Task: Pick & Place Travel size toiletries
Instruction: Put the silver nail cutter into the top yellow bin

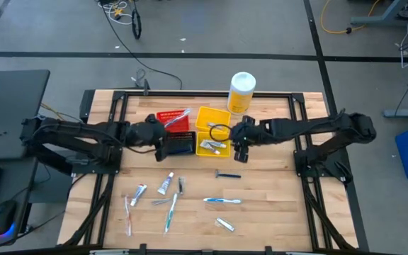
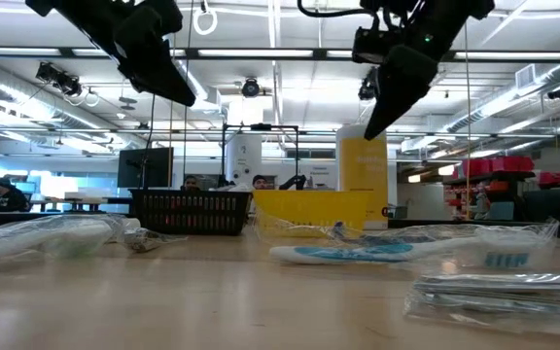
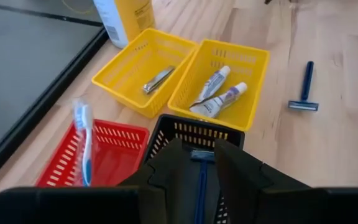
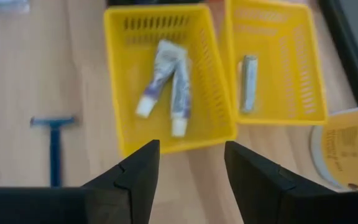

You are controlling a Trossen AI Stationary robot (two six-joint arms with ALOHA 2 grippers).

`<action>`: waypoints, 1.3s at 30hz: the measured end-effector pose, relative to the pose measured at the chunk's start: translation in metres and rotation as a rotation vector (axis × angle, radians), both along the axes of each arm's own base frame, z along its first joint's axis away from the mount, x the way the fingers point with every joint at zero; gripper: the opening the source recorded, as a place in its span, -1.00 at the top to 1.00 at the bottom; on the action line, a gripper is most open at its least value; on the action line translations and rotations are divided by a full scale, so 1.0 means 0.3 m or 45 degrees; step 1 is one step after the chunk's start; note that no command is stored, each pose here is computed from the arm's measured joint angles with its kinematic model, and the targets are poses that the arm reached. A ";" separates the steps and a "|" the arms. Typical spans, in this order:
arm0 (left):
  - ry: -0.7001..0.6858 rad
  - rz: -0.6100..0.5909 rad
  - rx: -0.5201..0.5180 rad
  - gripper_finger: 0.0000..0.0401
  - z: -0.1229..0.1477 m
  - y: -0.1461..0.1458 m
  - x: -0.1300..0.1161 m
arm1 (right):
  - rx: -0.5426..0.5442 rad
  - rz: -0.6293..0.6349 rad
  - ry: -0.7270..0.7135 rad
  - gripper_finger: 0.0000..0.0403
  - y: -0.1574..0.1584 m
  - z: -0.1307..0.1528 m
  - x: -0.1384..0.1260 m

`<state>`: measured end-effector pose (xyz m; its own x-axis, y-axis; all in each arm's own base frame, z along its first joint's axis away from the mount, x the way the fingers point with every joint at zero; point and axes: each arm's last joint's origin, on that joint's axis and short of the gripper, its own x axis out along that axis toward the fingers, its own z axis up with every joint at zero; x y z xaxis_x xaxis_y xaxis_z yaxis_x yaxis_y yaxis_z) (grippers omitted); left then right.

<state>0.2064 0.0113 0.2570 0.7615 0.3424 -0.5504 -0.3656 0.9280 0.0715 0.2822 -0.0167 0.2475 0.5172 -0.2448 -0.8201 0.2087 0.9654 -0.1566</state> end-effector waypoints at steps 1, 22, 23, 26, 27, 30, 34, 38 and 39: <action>0.000 -0.003 -0.010 0.49 0.000 0.005 0.000 | -0.001 -0.009 -0.013 0.06 -0.007 0.000 0.004; -0.194 -0.078 -0.095 0.49 0.032 0.038 0.037 | 0.175 0.063 -0.004 0.06 -0.037 -0.092 -0.018; -0.181 -0.085 -0.101 0.49 0.027 0.036 0.036 | 0.207 0.105 -0.022 0.06 -0.017 -0.101 -0.015; -0.187 -0.090 -0.099 0.49 0.027 0.037 0.042 | 0.302 0.202 -0.101 0.08 0.059 -0.112 -0.003; -0.178 -0.089 -0.100 0.49 0.023 0.037 0.044 | 0.319 0.211 -0.117 0.08 0.085 -0.114 -0.001; -0.176 -0.070 -0.088 0.49 0.020 0.039 0.048 | 0.355 0.202 -0.129 0.08 0.168 -0.114 -0.006; -0.139 -0.025 -0.103 0.49 -0.006 0.043 0.067 | 0.416 0.162 -0.166 0.04 0.284 -0.115 -0.015; -0.145 -0.025 -0.101 0.49 -0.027 0.045 0.103 | 0.463 0.140 -0.138 0.02 0.386 -0.143 -0.016; -0.155 -0.032 -0.102 0.49 -0.033 0.043 0.115 | 0.477 0.134 -0.119 0.02 0.406 -0.151 -0.016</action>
